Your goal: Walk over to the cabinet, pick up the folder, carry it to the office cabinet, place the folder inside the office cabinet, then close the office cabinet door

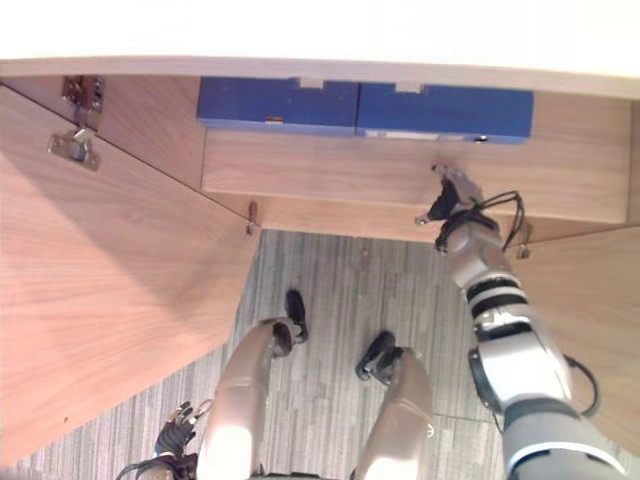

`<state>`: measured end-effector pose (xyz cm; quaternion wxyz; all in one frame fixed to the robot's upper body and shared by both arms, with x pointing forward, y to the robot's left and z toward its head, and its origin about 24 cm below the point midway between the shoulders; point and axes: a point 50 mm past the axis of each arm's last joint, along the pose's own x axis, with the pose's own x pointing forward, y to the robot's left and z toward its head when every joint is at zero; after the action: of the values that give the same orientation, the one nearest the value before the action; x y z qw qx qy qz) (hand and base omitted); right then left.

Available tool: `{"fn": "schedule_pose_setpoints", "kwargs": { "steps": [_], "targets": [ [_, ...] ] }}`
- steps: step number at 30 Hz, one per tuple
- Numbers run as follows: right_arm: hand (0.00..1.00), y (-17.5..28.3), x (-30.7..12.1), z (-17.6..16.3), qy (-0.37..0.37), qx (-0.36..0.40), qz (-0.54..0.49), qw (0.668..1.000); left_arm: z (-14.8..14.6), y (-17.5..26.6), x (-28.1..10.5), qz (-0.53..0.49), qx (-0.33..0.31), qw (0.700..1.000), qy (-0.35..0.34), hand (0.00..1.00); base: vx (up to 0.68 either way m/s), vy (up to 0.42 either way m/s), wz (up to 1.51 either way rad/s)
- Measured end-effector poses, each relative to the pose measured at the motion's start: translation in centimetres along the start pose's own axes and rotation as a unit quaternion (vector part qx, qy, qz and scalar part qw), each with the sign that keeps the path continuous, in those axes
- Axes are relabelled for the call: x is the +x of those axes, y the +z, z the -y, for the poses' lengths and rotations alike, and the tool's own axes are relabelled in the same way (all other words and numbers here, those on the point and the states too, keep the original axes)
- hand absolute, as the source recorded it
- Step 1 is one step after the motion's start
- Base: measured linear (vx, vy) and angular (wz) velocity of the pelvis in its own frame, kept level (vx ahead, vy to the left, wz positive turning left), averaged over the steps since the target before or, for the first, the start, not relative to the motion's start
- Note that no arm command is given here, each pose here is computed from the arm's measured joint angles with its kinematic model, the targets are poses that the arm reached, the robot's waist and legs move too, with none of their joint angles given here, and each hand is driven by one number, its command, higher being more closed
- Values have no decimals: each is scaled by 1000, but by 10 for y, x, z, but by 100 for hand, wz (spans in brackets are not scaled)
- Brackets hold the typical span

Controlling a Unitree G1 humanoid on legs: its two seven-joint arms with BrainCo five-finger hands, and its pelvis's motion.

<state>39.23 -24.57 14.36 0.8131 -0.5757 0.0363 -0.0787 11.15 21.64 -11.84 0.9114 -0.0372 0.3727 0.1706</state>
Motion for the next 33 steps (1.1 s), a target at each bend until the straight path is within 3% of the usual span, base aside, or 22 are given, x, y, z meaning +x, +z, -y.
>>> {"fn": "schedule_pose_setpoints", "kwargs": {
  "steps": [5, 11, 13, 15, 17, 21, 25, 29, 33],
  "targets": [
    [0, 6, -5, -26, 46, -9, 0, 999, -2, 2, -1, 5, 2, 1000, 0, 0, 26, -20, -5],
    [0, 19, -22, -83, 151, -17, 9, 988, -5, 3, -2, 5, 8, 1000, -5, 0, 49, -55, -3],
    [0, 21, -43, -125, 237, 18, -1, 971, -6, 3, -2, 4, 13, 1000, -10, 0, 118, -88, -4],
    [0, 21, -57, -147, 274, 41, -10, 961, -6, 3, -1, 4, 17, 1000, -13, 0, 97, -65, -2],
    [0, 25, -82, -181, 321, 117, -31, 939, -9, 1, 2, -4, 25, 1000, -5, 0, 115, -85, -15],
    [0, 9, -103, -201, 295, 273, -122, 907, -14, -9, 7, -35, 31, 999, 14, 0, 91, -55, -17],
    [0, -25, -136, -221, 269, 369, -225, 861, -21, -25, 7, -74, 45, 995, 41, 0, 78, -25, -19],
    [0, -45, -171, -240, 257, 424, -293, 817, -25, -32, 6, -94, 58, 992, 58, 0, 8, -11, -8],
    [0, -69, -228, -265, 253, 460, -396, 753, -26, -41, 6, -122, 73, 988, 66, 0, -2, -32, -2]
  ]
}}
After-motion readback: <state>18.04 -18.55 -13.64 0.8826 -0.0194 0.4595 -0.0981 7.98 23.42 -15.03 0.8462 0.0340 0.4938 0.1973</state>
